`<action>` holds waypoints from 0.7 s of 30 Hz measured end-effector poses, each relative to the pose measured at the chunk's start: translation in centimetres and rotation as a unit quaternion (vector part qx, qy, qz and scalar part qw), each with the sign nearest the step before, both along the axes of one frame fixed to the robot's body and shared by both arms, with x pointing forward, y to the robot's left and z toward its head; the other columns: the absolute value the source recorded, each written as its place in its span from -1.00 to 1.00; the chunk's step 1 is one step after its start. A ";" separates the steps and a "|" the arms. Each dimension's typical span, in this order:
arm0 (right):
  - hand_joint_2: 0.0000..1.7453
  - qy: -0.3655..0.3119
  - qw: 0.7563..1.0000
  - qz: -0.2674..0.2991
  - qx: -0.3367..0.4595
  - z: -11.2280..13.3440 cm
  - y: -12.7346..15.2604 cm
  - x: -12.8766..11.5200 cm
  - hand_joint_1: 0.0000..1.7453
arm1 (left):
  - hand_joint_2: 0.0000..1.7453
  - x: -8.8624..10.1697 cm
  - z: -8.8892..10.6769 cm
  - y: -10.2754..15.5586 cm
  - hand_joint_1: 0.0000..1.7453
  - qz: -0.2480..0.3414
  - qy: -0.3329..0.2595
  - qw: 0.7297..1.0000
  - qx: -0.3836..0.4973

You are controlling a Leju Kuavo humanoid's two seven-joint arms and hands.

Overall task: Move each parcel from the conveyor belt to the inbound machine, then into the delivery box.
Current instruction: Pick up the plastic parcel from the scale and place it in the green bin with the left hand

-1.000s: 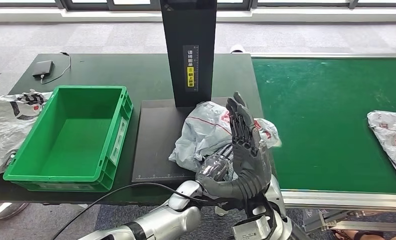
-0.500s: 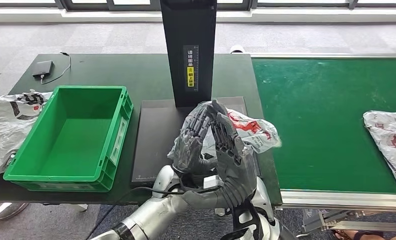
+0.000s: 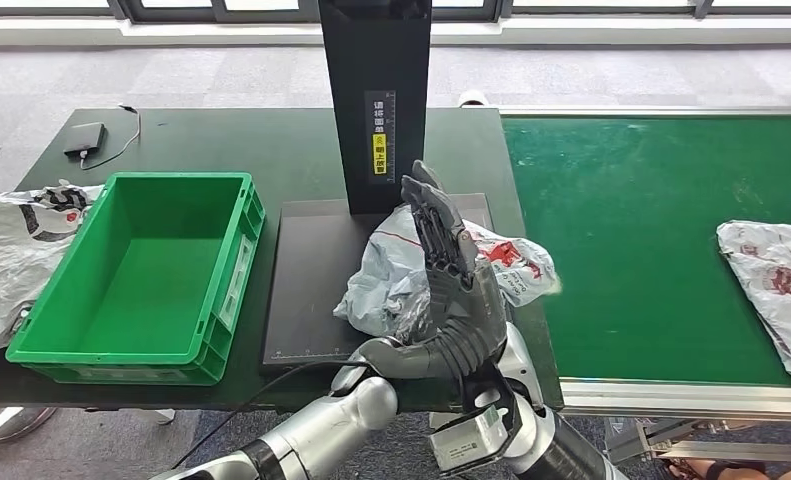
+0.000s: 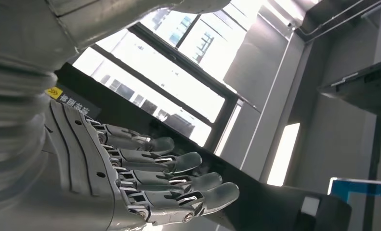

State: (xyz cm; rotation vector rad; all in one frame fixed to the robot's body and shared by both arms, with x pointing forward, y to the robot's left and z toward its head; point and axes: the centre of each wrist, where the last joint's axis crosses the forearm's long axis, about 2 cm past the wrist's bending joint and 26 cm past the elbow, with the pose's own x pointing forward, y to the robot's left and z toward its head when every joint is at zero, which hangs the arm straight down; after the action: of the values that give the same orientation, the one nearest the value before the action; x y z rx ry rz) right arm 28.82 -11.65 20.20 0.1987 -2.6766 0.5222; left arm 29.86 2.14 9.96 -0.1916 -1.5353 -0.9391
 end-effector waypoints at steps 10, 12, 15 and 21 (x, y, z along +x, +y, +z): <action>1.00 0.011 1.000 0.004 -0.012 -0.9 0.3 -0.3 -1.00 | 1.00 1.0 0.0 -0.1 -1.00 -0.097 0.077 0.987 0.100; 1.00 0.007 1.000 0.005 -0.011 -0.6 0.5 -0.2 -1.00 | 1.00 0.8 -0.3 -0.1 -1.00 -0.108 0.081 0.984 0.119; 1.00 -0.003 1.000 0.007 -0.007 0.0 0.8 0.1 -1.00 | 1.00 -0.1 -1.1 -0.1 -1.00 -0.126 0.084 0.978 0.141; 1.00 -0.019 1.000 -0.003 -0.011 0.3 1.0 0.0 -1.00 | 1.00 -0.5 -1.7 0.0 0.60 -0.121 0.086 0.977 0.153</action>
State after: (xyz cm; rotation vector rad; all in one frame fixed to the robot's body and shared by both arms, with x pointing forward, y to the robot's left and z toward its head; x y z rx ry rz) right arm 28.87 -10.60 20.51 0.1758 -2.7056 0.5577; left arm 29.37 2.15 8.29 -0.2353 -1.2080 -1.3052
